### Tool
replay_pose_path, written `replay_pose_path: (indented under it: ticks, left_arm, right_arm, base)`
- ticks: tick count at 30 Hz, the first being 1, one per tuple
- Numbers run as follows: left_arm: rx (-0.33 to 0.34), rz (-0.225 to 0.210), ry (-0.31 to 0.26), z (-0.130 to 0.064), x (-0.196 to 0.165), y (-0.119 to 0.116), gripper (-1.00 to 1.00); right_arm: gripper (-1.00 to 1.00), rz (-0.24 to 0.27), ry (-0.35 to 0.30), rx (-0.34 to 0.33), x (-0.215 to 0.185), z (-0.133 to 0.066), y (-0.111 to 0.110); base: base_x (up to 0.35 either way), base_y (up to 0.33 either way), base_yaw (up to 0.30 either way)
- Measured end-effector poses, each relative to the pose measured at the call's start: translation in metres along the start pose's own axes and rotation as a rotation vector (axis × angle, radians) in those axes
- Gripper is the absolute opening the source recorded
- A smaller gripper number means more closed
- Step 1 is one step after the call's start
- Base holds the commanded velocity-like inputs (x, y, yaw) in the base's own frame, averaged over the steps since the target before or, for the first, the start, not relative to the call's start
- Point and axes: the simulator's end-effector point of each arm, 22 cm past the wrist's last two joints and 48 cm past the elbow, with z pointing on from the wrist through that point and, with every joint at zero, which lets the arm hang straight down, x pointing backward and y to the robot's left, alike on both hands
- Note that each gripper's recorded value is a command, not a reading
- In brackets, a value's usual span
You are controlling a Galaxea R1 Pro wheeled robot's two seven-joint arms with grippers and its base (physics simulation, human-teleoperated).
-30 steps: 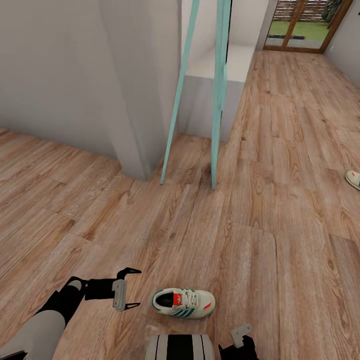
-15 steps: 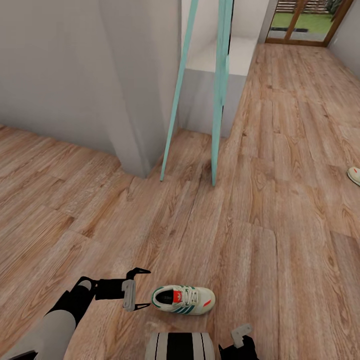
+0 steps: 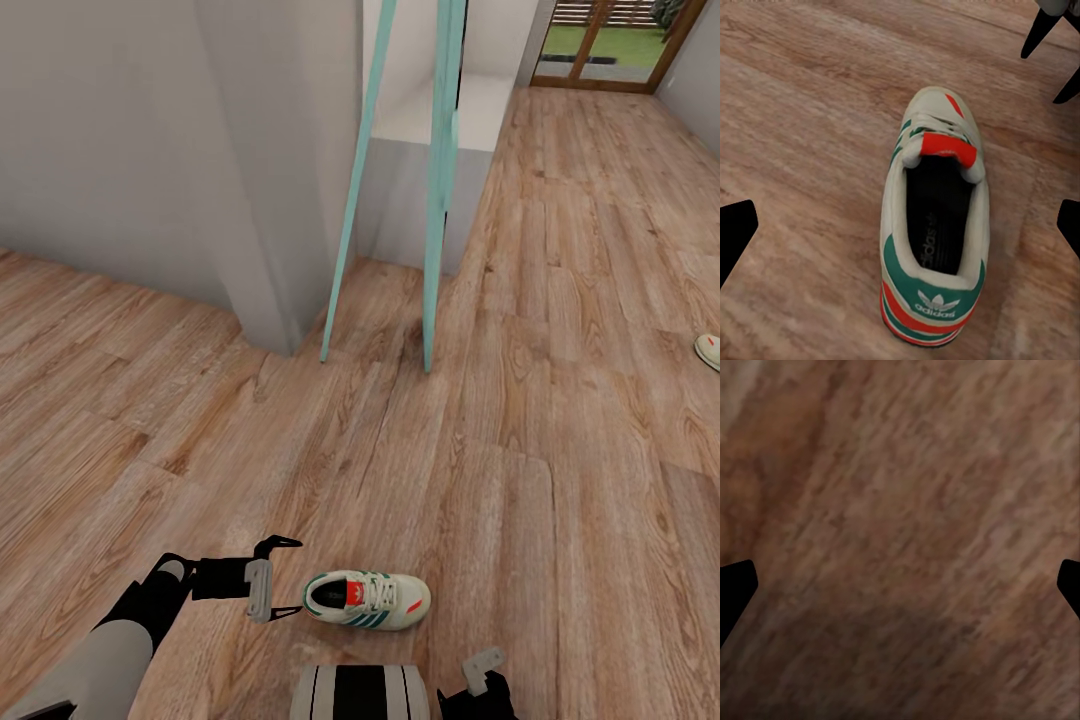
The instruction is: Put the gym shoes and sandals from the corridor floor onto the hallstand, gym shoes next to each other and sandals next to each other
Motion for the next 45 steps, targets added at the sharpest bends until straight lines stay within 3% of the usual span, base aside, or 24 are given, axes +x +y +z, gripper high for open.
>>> replay_pose_path:
  ticks: [18,45]
  left_arm:
    - [0.03,-0.044,-0.009,0.007,0.004,-0.017,1.0]
    - [0.031,-0.053,-0.024,0.013,-0.001,-0.02,1.0]
  right_arm:
    - [1.0,0.0,0.0,0.0,0.0,0.0,0.0]
    - [1.0,0.0,0.0,-0.001,0.0,0.0,0.001]
  base:
    - [0.0,0.0,0.0]
    - [0.0,0.0,0.0]
